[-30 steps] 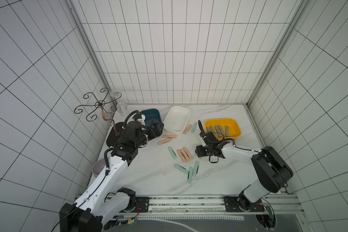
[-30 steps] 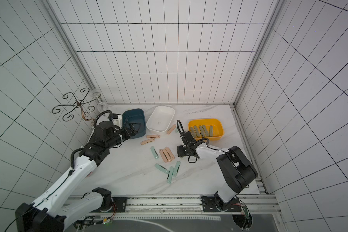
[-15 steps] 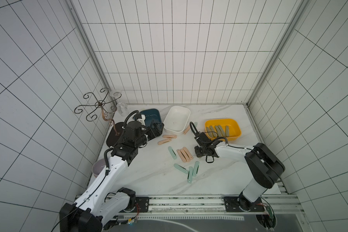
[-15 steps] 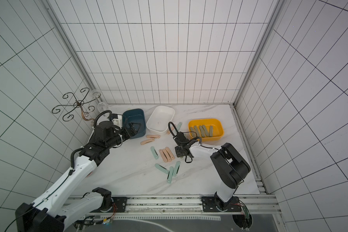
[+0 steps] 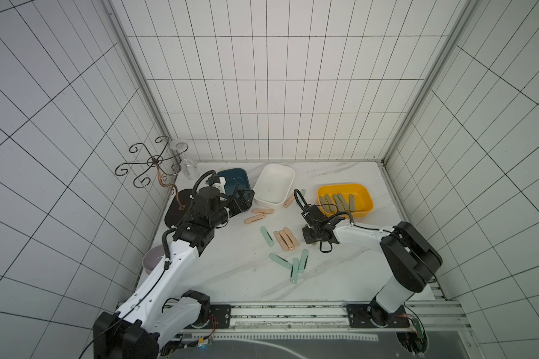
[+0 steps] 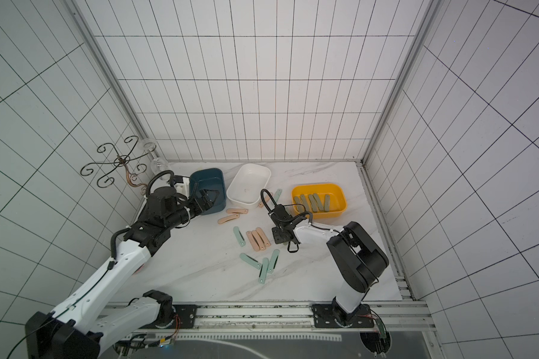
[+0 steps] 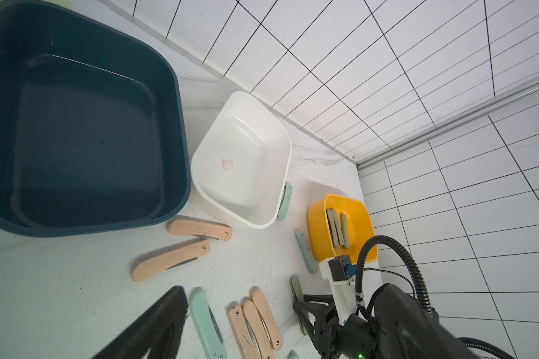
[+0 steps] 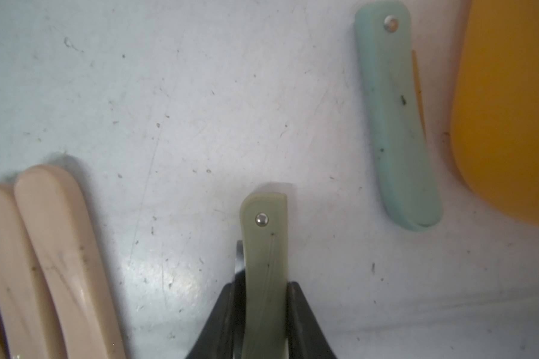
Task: Place the fruit knives into the storage box by color
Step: Pick up the fruit knife from the center of the board, then place the fruit knife in the storage box.
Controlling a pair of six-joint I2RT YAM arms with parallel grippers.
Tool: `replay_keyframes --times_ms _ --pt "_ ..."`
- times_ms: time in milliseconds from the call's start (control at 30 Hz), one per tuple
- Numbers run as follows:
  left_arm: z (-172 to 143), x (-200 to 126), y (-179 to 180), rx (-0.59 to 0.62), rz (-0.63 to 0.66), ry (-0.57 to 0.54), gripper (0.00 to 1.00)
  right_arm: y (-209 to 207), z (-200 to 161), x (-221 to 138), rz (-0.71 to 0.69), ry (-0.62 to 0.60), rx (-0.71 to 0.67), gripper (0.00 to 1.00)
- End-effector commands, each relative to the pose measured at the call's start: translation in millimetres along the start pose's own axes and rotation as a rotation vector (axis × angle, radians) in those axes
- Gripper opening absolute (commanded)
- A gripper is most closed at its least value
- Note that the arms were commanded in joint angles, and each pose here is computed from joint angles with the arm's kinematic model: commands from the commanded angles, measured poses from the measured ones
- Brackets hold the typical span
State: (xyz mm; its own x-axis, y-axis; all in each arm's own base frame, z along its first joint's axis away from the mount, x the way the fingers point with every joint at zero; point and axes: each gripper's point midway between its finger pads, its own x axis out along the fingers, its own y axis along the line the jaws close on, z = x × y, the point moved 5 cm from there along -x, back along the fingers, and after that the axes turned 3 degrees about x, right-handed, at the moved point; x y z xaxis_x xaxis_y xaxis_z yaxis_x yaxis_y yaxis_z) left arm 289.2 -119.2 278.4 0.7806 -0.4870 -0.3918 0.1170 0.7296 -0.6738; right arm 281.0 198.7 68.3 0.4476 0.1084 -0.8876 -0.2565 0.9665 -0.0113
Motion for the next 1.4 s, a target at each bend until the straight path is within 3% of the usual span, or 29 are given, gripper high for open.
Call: replay_keyframes --times_ms 0,400,833,1067,1367 --pt "3.3 0.3 -3.1 -0.004 -0.019 -0.014 0.97 4.6 21.7 -22.4 0.017 -0.057 0.009 0.26" --pt "1.5 8.3 -23.8 0.016 -0.072 0.013 0.97 -16.8 62.8 -74.0 0.061 -0.210 0.096 0.26" --pt "-9.6 40.0 -68.6 0.075 -0.159 0.090 0.97 -135.5 133.7 -114.1 -0.117 -0.398 0.247 0.27" --pt "-12.8 50.1 -71.2 0.080 -0.169 0.120 0.97 -197.8 150.9 -106.3 -0.204 -0.463 0.289 0.27" --pt "-17.6 60.2 -74.0 0.080 -0.182 0.158 0.97 -226.8 148.1 -64.5 -0.240 -0.428 0.273 0.27"
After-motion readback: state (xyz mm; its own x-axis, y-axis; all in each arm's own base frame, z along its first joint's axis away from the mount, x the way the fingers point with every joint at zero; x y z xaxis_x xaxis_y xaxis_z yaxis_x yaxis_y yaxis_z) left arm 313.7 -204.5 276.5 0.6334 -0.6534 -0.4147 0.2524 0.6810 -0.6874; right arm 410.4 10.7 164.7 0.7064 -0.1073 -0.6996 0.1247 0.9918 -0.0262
